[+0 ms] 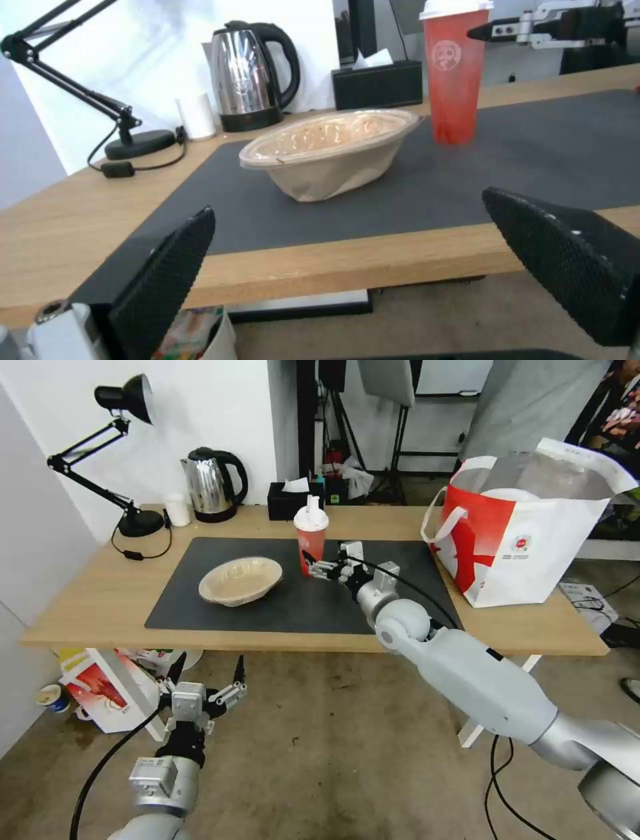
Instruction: Pick up the trash from the table and place it into the takeout bag.
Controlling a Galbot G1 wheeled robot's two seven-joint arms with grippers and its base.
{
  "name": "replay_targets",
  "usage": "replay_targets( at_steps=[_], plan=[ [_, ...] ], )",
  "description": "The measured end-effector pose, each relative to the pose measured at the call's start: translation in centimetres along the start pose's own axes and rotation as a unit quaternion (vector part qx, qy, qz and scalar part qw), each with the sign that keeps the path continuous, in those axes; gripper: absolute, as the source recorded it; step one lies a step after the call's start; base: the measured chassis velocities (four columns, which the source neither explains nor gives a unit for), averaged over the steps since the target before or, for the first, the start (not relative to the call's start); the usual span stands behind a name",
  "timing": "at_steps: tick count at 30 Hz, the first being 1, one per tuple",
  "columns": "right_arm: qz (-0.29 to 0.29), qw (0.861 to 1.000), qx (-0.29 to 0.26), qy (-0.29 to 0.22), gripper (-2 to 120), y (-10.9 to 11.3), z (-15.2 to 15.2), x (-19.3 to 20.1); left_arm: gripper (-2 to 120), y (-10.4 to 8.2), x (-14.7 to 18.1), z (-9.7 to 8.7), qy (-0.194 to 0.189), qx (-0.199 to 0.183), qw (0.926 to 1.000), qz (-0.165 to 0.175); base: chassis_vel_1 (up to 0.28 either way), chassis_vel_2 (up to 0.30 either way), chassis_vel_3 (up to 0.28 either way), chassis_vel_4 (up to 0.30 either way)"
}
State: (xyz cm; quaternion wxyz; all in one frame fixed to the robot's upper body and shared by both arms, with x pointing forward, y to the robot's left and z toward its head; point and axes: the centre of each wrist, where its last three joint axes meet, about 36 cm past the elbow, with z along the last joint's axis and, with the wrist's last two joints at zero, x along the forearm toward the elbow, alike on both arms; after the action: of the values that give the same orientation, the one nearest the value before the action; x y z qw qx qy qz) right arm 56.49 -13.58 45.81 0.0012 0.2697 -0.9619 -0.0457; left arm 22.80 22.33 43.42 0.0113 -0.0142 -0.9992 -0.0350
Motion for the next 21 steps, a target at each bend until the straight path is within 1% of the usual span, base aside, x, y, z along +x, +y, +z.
replay_targets(
  at_steps=[6, 13, 21],
  plan=[
    [0.002, 1.000, 0.002, -0.002, 100, 0.1, 0.1, -0.3, 100, 0.0, 0.0, 0.0, 0.000, 0.000, 1.0000, 0.000, 0.000, 0.000, 0.000, 0.000],
    [0.013, 1.000, 0.006, -0.003, 100, -0.6, 0.3, -0.2, 100, 0.0, 0.0, 0.0, 0.000, 0.000, 1.0000, 0.000, 0.000, 0.000, 0.000, 0.000],
    [0.018, 1.000, 0.009, 0.001, 100, -0.9, 0.7, -0.5, 100, 0.0, 0.0, 0.0, 0.000, 0.000, 1.0000, 0.000, 0.000, 0.000, 0.000, 0.000]
  ],
)
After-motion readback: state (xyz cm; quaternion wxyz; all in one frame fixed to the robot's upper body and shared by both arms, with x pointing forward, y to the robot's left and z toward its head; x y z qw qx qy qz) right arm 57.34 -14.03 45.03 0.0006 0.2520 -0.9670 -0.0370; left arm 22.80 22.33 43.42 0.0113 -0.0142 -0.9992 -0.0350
